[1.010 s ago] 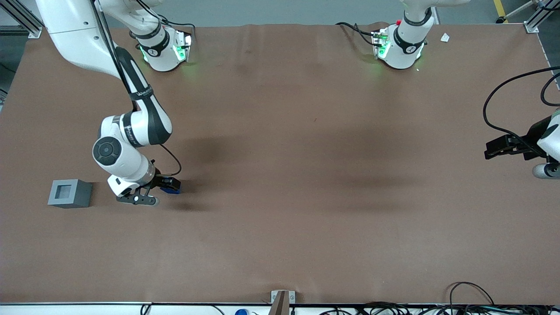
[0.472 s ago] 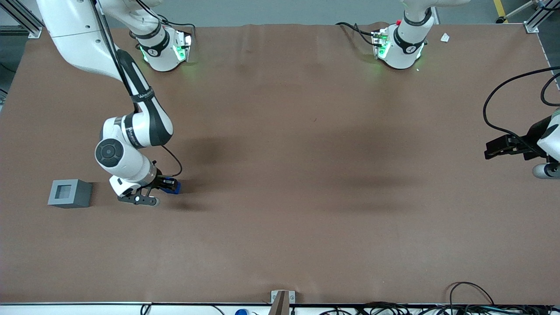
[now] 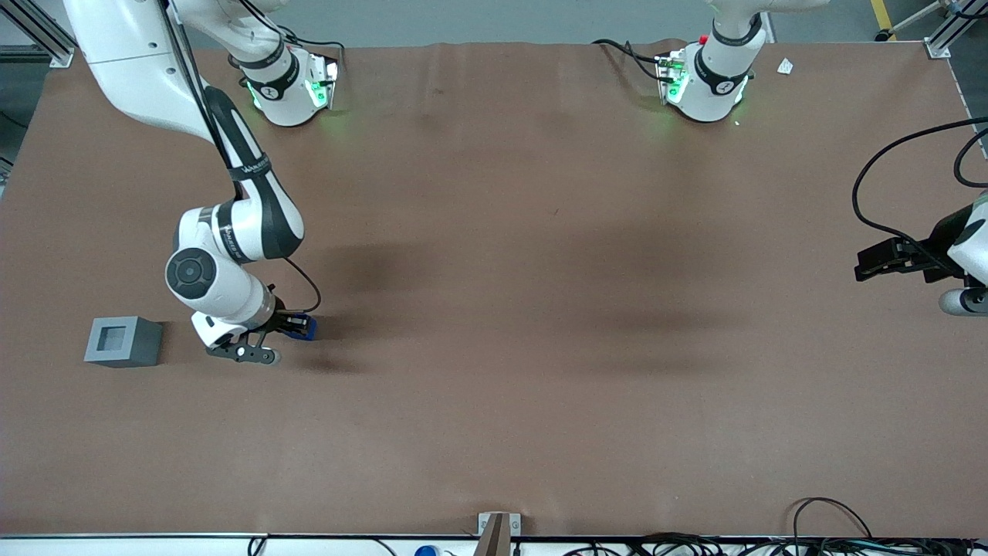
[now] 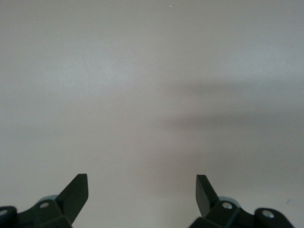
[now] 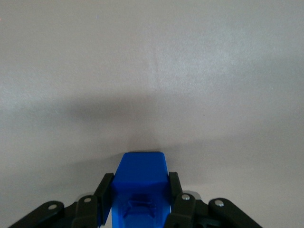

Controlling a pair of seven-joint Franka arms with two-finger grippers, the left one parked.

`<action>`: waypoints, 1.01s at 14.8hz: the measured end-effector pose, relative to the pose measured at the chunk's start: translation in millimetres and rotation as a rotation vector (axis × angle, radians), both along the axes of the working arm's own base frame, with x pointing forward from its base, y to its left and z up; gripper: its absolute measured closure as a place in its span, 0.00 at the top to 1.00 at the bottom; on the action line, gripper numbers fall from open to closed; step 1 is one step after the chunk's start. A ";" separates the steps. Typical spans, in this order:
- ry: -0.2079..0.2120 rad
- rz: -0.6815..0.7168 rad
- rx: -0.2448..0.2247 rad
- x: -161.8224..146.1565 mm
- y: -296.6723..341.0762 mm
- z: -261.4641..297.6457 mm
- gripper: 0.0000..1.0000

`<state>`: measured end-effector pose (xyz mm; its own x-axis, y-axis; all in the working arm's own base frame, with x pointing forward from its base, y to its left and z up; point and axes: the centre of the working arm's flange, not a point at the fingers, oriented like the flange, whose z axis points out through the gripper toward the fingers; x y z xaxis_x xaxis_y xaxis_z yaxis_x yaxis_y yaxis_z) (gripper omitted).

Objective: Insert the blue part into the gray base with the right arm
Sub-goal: 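Lift the blue cube and carry it over the gray base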

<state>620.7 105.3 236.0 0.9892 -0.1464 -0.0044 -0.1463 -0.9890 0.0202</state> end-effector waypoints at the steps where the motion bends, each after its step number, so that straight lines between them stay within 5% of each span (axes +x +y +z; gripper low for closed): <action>1: -0.008 -0.001 0.001 2.5 -0.1 3.8 0.51; 5: -0.042 -0.030 0.002 14.4 -22.9 37.0 0.51; 15: -0.035 0.060 -0.008 37.1 -173.9 121.6 0.51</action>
<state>657.8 -68.6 357.6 0.9957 -0.0868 0.0316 -0.0876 -0.9959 0.0243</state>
